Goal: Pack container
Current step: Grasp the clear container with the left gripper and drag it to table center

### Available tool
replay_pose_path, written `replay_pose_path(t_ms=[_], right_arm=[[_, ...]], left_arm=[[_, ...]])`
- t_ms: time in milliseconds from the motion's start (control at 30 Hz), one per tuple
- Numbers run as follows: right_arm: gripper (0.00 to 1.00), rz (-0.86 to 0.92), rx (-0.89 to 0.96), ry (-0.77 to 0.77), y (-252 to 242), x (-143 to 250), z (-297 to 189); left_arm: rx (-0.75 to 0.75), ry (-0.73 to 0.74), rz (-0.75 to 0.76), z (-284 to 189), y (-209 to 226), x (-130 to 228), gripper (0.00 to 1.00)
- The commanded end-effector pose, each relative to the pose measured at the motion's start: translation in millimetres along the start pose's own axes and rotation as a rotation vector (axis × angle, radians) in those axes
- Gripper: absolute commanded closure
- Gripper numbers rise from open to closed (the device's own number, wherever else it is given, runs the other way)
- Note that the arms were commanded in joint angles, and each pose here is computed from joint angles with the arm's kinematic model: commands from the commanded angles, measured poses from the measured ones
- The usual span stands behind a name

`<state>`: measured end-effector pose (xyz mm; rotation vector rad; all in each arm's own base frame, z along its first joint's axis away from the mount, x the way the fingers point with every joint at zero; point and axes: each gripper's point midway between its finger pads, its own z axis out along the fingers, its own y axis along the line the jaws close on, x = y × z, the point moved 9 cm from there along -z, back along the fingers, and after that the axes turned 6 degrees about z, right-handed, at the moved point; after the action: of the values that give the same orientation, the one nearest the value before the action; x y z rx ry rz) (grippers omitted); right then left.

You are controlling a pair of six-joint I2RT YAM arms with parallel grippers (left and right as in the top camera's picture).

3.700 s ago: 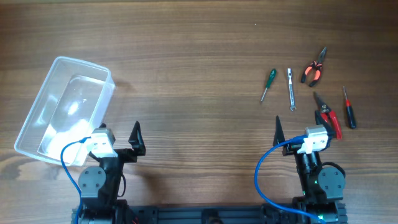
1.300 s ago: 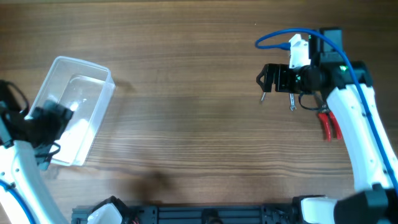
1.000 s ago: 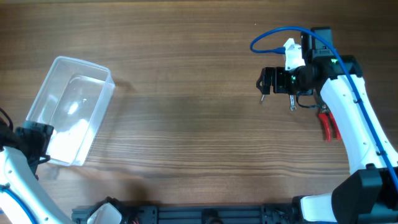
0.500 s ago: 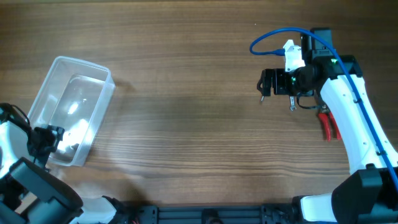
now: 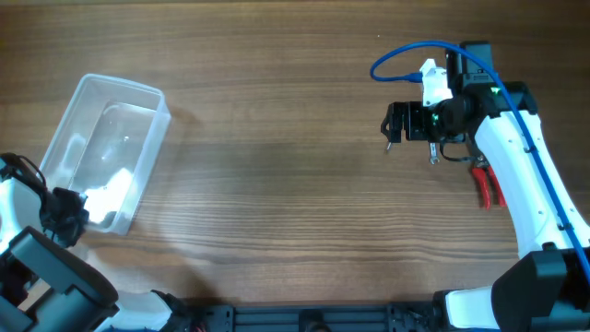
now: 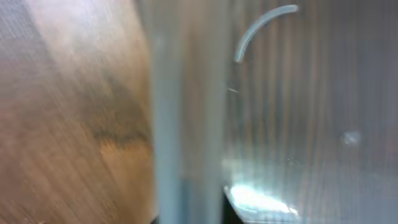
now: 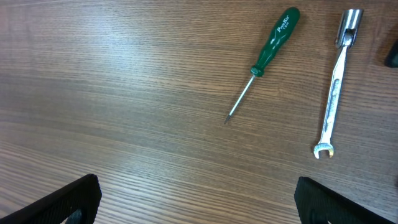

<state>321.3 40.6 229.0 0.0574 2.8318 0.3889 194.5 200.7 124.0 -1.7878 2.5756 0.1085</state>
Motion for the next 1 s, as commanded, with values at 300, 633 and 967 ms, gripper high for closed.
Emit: replay_pose_path(t_ms=[300, 633, 967], right_arm=[[0.0, 0.06, 0.096, -0.139, -3, -16, -16], [0.0, 0.338, 0.244, -0.507, -16, -24, -109], [0.0, 0.392, 0.271, -0.448, -32, -9, -114]], left_arm=[[0.276, -0.188, 0.224, -77, -50, 4, 0.96], [0.474, -0.309, 1.081, -118, -168, 126, 0.96], [0.441, -0.181, 1.353, -51, -233, 193, 0.96]])
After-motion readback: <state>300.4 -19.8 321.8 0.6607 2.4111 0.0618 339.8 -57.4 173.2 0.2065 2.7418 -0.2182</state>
